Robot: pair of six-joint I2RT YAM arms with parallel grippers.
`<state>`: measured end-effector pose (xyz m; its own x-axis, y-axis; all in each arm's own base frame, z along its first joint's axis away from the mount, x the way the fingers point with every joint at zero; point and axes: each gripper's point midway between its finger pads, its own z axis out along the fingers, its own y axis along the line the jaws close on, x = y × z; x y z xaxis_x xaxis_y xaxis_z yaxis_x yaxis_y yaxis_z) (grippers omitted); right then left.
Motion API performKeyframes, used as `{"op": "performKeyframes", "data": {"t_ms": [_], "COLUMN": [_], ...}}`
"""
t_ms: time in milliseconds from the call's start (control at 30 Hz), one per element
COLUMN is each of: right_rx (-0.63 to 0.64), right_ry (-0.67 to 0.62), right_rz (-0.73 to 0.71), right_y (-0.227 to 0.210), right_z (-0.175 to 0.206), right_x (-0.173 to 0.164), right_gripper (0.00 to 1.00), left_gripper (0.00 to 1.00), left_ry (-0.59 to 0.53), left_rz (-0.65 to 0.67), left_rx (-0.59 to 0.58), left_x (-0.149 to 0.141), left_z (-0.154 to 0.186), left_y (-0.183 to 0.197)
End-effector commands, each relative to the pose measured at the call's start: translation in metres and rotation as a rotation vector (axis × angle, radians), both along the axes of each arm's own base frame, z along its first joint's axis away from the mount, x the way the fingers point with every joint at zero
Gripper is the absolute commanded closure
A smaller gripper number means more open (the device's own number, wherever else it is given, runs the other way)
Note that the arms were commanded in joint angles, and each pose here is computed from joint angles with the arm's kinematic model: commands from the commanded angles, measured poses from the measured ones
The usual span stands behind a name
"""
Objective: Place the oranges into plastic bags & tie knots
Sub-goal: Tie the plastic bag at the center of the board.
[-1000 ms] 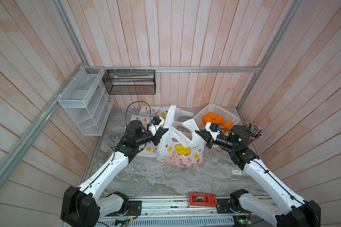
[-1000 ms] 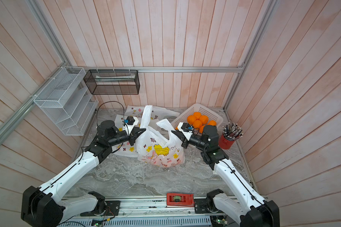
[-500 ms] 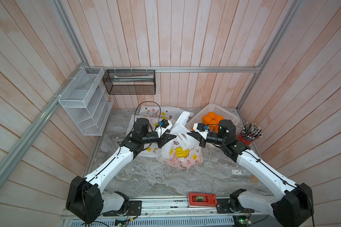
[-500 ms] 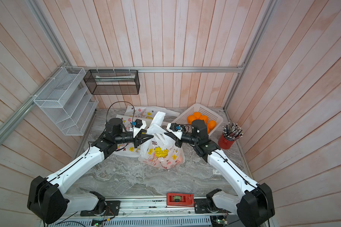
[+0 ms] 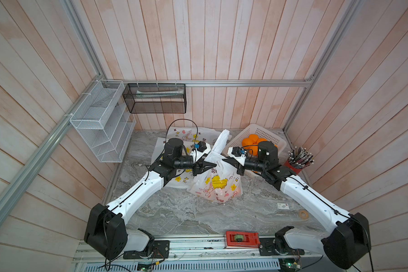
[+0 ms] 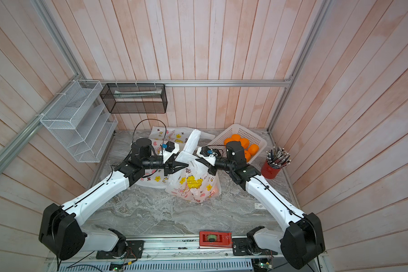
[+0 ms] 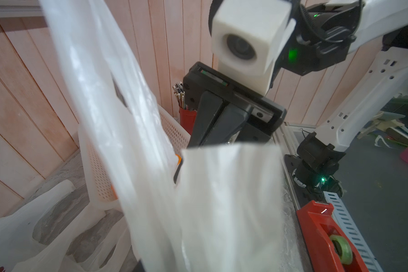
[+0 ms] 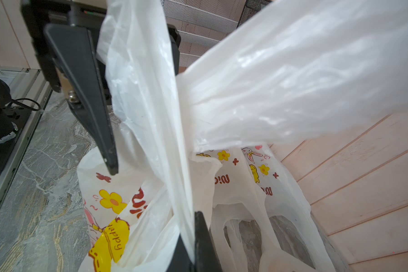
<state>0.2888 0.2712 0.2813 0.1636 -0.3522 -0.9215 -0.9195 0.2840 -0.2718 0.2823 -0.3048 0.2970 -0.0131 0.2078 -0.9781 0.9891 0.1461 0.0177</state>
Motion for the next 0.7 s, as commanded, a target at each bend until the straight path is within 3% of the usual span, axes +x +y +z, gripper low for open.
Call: {"op": "performKeyframes", "data": {"t_ms": [0, 100, 367, 533, 667], "right_rx": [-0.017, -0.026, -0.053, -0.062, -0.065], "right_ry": [-0.01, -0.01, -0.05, -0.082, -0.104], "right_rz": [-0.003, -0.015, -0.096, -0.165, -0.218], "right_y": [0.002, 0.002, -0.011, -0.022, -0.03], "right_z": [0.005, 0.003, 0.01, 0.019, 0.026], "right_x": [0.002, 0.004, 0.008, 0.01, 0.013], "right_gripper": [1.0, 1.0, 1.0, 1.0, 1.0], "left_gripper": [0.59, 0.62, 0.88, 0.98, 1.0], "left_ry": [-0.016, -0.01, -0.009, -0.01, -0.007], "left_rz": [-0.029, -0.024, 0.009, 0.031, 0.035], "left_rx": [-0.015, -0.007, 0.006, 0.012, 0.007], "left_x": [-0.001, 0.001, 0.006, 0.01, 0.01], "left_z": [0.011, 0.011, 0.009, 0.008, 0.008], "left_y": [-0.006, -0.008, -0.007, -0.006, -0.006]}}
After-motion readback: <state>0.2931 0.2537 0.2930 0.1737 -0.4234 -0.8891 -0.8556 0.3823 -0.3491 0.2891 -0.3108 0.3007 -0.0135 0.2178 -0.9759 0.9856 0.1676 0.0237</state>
